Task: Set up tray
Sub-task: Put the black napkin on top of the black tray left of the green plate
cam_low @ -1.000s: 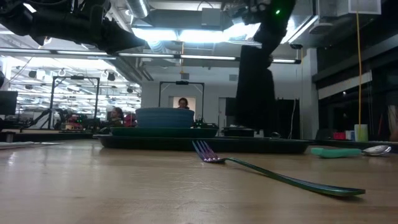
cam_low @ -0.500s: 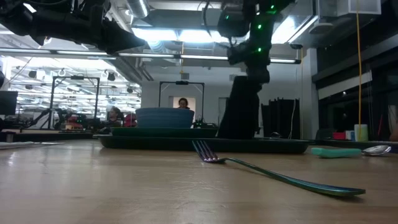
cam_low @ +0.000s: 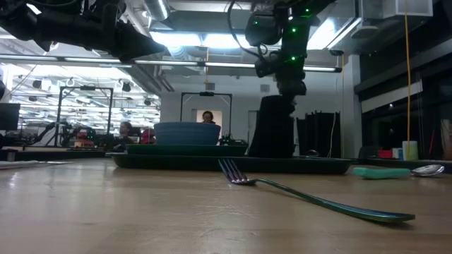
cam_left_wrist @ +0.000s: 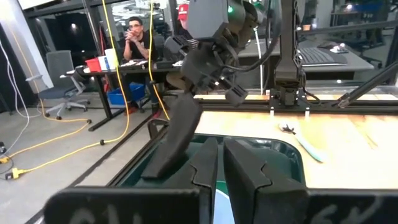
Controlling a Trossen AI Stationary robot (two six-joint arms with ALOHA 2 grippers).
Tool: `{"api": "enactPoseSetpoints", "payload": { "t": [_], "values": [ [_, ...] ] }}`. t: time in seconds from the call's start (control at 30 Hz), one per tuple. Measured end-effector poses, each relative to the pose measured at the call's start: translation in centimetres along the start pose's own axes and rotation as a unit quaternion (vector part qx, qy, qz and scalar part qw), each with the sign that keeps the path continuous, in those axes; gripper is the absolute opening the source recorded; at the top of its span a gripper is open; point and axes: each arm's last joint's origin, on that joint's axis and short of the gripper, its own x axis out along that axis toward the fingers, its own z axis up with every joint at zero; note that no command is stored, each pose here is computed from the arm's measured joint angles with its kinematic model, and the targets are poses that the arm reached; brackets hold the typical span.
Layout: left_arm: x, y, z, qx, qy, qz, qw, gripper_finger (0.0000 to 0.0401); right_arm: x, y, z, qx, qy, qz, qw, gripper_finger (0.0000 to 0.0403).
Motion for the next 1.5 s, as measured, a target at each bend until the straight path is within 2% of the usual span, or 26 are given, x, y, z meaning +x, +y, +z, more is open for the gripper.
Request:
{"api": "enactPoseSetpoints", "payload": {
  "t": [0.1, 0.63, 0.9, 1.1, 1.2, 1.37, 1.5],
  "values": [
    [0.0, 0.0, 0.0, 0.000, 0.000, 0.000, 1.000, 0.0020, 0.0, 0.2, 0.0, 0.018, -0.004, 0.033, 0.999, 0.0012],
    [0.0, 0.0, 0.0, -0.001, 0.000, 0.000, 1.000, 0.0020, 0.1, 0.8, -1.8, 0.025, 0.083, 0.062, 0.994, 0.0012],
    [0.0, 0.0, 0.0, -0.001, 0.000, 0.000, 1.000, 0.0020, 0.4, 1.7, -1.5, 0.044, 0.086, 0.124, 0.988, 0.0012],
    [0.0, 0.0, 0.0, -0.011, 0.000, 0.000, 1.000, 0.0020, 2.2, 3.7, -0.8, 0.018, 0.122, 0.130, 0.984, 0.0012],
    [0.0, 0.0, 0.0, -0.025, 0.000, 0.000, 1.000, 0.0022, 2.9, 4.5, -0.6, 0.009, 0.132, 0.150, 0.980, 0.0012],
    [0.0, 0.0, 0.0, -0.026, 0.000, 0.000, 1.000, 0.0020, 3.2, 5.1, -0.3, 0.015, 0.129, 0.199, 0.971, 0.0012],
    [0.0, 0.0, 0.0, -0.026, 0.000, 0.000, 1.000, 0.0020, 3.2, 5.3, -0.1, 0.023, 0.121, 0.217, 0.968, 0.0012]
  ]
}}
